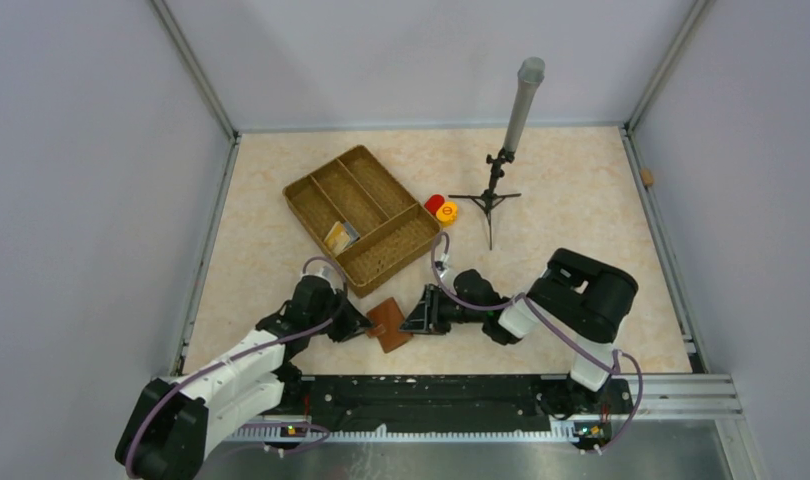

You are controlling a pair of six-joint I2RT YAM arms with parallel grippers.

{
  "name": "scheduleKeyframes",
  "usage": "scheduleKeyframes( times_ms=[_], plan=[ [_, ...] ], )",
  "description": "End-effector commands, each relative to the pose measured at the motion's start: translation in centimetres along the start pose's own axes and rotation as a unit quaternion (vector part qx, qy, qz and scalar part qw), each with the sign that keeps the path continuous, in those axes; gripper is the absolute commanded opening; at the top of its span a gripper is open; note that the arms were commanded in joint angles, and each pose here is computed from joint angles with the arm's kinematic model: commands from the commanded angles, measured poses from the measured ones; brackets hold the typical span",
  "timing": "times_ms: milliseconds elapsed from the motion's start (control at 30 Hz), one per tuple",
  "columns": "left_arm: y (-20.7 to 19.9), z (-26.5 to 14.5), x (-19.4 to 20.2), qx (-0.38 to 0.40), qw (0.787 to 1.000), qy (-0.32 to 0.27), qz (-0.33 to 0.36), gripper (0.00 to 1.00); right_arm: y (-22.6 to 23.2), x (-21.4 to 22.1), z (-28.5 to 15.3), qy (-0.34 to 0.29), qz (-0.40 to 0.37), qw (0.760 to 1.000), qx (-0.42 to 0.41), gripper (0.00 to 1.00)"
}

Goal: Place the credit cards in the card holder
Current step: Turn over the card holder at the center of the board.

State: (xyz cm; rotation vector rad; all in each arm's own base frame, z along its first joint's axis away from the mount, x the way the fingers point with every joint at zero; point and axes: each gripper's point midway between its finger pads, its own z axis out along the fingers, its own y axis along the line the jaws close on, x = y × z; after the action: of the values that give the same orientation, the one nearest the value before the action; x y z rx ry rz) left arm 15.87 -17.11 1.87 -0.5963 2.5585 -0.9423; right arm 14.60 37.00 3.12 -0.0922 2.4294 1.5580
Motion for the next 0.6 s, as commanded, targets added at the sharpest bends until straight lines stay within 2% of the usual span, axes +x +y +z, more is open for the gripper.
scheduleKeyframes(
  times_ms=[0,67,133,167,200,233,267,333,400,567],
  plan=[
    [4.3,0.2,1.4,-0.069,0.997,0.009,-0.013,0.14,1.2,-0.9,0.1,-0.018,-0.020,0.999,-0.032,0.26],
    [3.6,0.1,1.0,-0.058,0.998,0.002,-0.009,0.14,2.2,-1.4,-0.1,-0.025,-0.040,0.998,-0.043,0.14],
    [2.4,-0.5,0.1,-0.048,0.999,-0.014,0.003,0.21,3.2,-2.0,-0.5,-0.036,-0.064,0.996,-0.050,0.04],
    [1.4,-0.9,-0.7,-0.041,0.999,-0.027,0.011,0.34,3.4,-2.3,-0.8,-0.042,-0.076,0.995,-0.043,0.00],
    [0.3,-1.6,-1.5,-0.036,0.998,-0.040,0.018,0.44,3.9,-2.8,-1.2,-0.051,-0.091,0.994,-0.039,0.00],
    [-0.7,-2.4,-2.3,-0.033,0.998,-0.055,0.026,0.60,4.0,-3.2,-1.6,-0.059,-0.106,0.992,-0.025,0.00],
    [-1.7,-3.3,-3.3,-0.033,0.996,-0.073,0.033,0.66,4.5,-3.8,-2.1,-0.071,-0.126,0.989,-0.016,0.00],
    [-4.5,-5.7,-5.4,-0.023,0.992,-0.112,0.045,0.71,4.8,-5.0,-3.3,-0.094,-0.173,0.980,0.028,0.00],
    [-7.1,-7.5,-6.8,-0.004,0.989,-0.138,0.049,0.72,5.3,-6.5,-4.6,-0.119,-0.245,0.959,0.080,0.00],
    [-14.5,-9.9,-8.2,0.090,0.984,-0.148,0.039,0.76,6.5,-9.4,-7.6,-0.178,-0.345,0.901,0.192,0.00]
  ],
)
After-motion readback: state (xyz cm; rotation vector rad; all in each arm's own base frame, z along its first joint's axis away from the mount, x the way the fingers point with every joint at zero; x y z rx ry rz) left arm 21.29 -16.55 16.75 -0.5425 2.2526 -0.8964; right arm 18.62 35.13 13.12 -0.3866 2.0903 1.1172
